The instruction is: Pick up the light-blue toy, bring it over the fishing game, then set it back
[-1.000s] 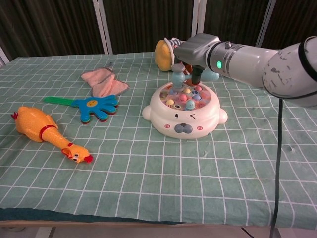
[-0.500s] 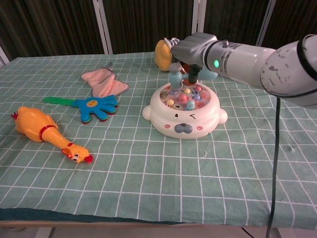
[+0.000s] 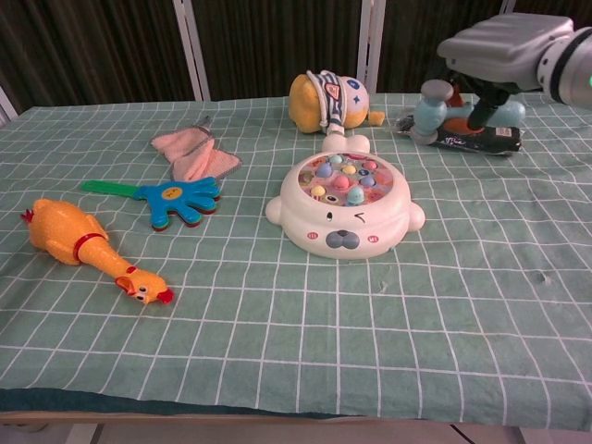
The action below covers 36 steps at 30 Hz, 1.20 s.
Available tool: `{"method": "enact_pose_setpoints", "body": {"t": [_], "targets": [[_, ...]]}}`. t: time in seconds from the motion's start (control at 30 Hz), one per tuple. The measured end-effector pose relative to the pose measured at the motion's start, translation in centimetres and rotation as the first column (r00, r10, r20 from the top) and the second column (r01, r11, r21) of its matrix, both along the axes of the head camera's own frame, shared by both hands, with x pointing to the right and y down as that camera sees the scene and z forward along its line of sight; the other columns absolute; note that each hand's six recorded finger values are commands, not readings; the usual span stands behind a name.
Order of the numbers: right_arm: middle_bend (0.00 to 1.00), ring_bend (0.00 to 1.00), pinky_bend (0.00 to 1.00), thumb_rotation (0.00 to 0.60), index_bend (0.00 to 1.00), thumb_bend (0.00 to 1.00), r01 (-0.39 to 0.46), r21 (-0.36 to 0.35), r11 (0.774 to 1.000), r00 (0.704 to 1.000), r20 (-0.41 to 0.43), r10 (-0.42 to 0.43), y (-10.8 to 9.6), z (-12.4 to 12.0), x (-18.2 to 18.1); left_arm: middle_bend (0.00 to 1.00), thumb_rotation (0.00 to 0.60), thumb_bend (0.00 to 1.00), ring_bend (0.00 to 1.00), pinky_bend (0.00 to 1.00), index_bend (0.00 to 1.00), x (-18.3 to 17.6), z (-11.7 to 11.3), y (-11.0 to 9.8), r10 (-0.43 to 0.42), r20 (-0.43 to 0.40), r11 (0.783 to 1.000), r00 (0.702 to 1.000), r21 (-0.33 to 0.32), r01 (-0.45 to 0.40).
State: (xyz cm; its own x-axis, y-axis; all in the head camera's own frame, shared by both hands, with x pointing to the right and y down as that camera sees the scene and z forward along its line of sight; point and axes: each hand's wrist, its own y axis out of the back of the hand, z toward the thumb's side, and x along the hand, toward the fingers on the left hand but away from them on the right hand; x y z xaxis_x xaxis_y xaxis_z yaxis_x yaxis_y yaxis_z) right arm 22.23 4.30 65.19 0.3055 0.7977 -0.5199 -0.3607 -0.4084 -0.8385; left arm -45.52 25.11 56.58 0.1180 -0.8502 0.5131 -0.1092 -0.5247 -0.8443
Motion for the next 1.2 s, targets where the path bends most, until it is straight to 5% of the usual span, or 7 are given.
{"method": "enact_pose_setpoints", "body": {"t": [0.23, 0.47, 0.83, 1.2], "targets": [[0.69, 0.73, 0.86, 0.600, 1.00, 0.53, -0.153, -0.054, 0.987, 0.988, 0.023, 0.154, 3.5, 1.9, 9.0, 0.03, 0.600, 0.41, 0.00, 0.02, 0.05, 0.4, 0.4, 0.1, 0.015, 0.006, 1.000, 1.000, -0.013, -0.015], [0.69, 0.73, 0.87, 0.600, 1.00, 0.53, -0.215, -0.076, 0.974, 0.977, -0.005, 0.215, 5.3, 5.2, 14.6, 0.03, 0.600, 0.41, 0.00, 0.02, 0.05, 0.5, 0.6, 0.0, 0.014, 0.009, 1.000, 1.000, -0.009, -0.014], [0.69, 0.73, 0.86, 0.600, 1.00, 0.53, -0.244, -0.119, 0.962, 0.967, 0.050, 0.251, 7.1, 9.0, 15.3, 0.03, 0.600, 0.41, 0.00, 0.02, 0.05, 0.4, 0.4, -0.1, 0.011, 0.005, 1.000, 1.000, -0.007, -0.011], [0.69, 0.72, 0.86, 0.600, 1.00, 0.52, -0.256, -0.136, 0.957, 0.961, 0.069, 0.267, 6.8, 10.1, 14.9, 0.03, 0.600, 0.41, 0.00, 0.02, 0.05, 0.4, 0.5, 0.0, 0.012, 0.010, 1.000, 1.000, -0.011, -0.011]]}}
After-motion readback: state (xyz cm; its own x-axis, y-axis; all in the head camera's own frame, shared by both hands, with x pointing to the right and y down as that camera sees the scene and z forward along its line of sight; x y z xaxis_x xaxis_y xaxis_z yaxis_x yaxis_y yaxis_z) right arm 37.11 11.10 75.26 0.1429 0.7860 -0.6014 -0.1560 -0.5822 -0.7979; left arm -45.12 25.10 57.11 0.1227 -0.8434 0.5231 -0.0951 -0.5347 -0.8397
